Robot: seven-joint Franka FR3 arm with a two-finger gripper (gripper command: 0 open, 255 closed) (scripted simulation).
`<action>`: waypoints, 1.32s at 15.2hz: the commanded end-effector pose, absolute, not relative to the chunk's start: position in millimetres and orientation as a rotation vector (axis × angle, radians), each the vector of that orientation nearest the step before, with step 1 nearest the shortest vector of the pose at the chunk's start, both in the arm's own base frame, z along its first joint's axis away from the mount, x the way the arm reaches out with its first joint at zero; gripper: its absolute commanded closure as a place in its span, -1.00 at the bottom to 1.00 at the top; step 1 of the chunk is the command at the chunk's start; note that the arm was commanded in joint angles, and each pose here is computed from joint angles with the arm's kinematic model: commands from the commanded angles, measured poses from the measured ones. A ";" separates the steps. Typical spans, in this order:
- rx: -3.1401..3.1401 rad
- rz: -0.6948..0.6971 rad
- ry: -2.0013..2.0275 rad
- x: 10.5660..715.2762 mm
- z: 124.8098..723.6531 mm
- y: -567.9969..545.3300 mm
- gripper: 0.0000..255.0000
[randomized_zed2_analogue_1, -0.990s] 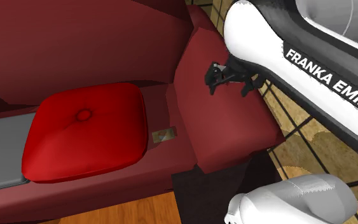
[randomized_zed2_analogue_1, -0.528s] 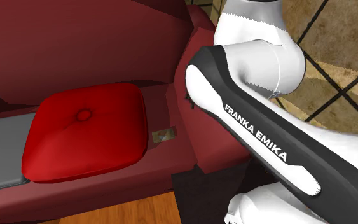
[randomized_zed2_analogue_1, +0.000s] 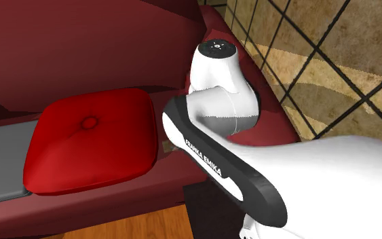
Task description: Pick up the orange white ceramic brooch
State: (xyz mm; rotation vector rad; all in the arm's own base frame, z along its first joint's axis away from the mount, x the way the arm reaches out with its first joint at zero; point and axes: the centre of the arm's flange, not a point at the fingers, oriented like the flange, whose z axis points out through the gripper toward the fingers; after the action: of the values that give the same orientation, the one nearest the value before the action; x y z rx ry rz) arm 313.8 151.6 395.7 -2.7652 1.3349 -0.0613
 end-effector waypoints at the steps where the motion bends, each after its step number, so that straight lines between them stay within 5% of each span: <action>1: -2.702 -0.064 1.458 321.8 372.5 164.0 -1.00; 12: -2.317 -0.066 2.034 380.4 256.5 229.7 -1.00; 20: -2.317 -0.066 2.034 380.4 216.5 229.7 -1.00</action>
State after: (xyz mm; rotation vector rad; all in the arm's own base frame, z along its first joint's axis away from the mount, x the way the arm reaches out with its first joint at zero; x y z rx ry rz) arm 381.1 229.9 221.2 -2.3157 2.0355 -0.0644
